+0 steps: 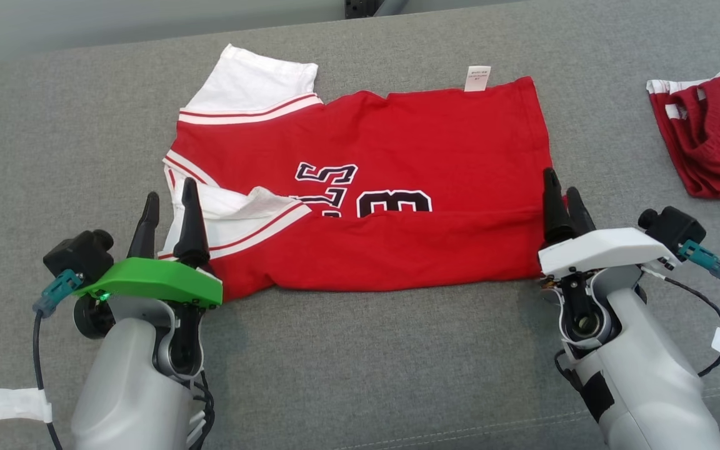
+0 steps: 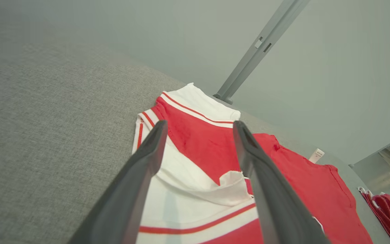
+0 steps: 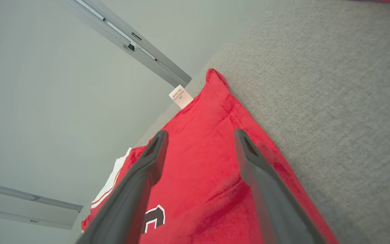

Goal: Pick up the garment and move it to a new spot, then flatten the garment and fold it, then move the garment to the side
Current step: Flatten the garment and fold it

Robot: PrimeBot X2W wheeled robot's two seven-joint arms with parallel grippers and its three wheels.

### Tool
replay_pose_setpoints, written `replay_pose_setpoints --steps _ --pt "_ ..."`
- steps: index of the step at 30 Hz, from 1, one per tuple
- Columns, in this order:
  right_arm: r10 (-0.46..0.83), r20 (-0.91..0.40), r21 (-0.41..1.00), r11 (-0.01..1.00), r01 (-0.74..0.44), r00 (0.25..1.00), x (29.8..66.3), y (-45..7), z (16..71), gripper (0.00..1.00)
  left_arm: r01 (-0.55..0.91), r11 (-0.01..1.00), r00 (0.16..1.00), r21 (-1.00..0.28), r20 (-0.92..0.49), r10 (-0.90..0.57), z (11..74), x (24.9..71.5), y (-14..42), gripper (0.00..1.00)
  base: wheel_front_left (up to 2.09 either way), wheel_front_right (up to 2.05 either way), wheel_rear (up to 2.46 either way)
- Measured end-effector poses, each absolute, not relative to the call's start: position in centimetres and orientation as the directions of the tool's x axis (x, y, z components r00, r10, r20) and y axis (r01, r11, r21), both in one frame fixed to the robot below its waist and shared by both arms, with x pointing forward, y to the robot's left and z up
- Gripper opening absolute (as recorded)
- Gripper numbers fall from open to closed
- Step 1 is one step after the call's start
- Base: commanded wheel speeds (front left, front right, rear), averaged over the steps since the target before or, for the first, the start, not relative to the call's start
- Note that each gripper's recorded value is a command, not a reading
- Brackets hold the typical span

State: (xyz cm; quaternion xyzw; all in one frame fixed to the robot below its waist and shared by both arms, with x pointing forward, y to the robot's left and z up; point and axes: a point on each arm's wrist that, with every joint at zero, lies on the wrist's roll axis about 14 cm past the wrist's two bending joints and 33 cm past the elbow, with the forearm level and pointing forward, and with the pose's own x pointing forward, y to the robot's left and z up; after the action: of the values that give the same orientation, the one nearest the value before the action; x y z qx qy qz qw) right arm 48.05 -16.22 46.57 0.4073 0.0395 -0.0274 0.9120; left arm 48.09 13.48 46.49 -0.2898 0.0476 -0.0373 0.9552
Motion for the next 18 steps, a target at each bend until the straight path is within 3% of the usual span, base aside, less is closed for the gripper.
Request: replay_pose_setpoints --steps 8,18 --pt "-0.043 0.009 0.700 0.714 0.025 0.999 47.8 -17.4 49.4 1.00 0.094 0.815 0.993 -0.571 -0.002 -0.116 48.5 47.8 12.9 1.00 0.00 0.00 0.00" --pt "-0.068 0.060 0.598 0.801 0.019 0.996 45.0 -19.0 50.5 1.00 -0.043 0.826 0.991 -0.562 -0.130 -0.037 44.4 43.6 16.0 1.00 0.00 0.00 0.00"
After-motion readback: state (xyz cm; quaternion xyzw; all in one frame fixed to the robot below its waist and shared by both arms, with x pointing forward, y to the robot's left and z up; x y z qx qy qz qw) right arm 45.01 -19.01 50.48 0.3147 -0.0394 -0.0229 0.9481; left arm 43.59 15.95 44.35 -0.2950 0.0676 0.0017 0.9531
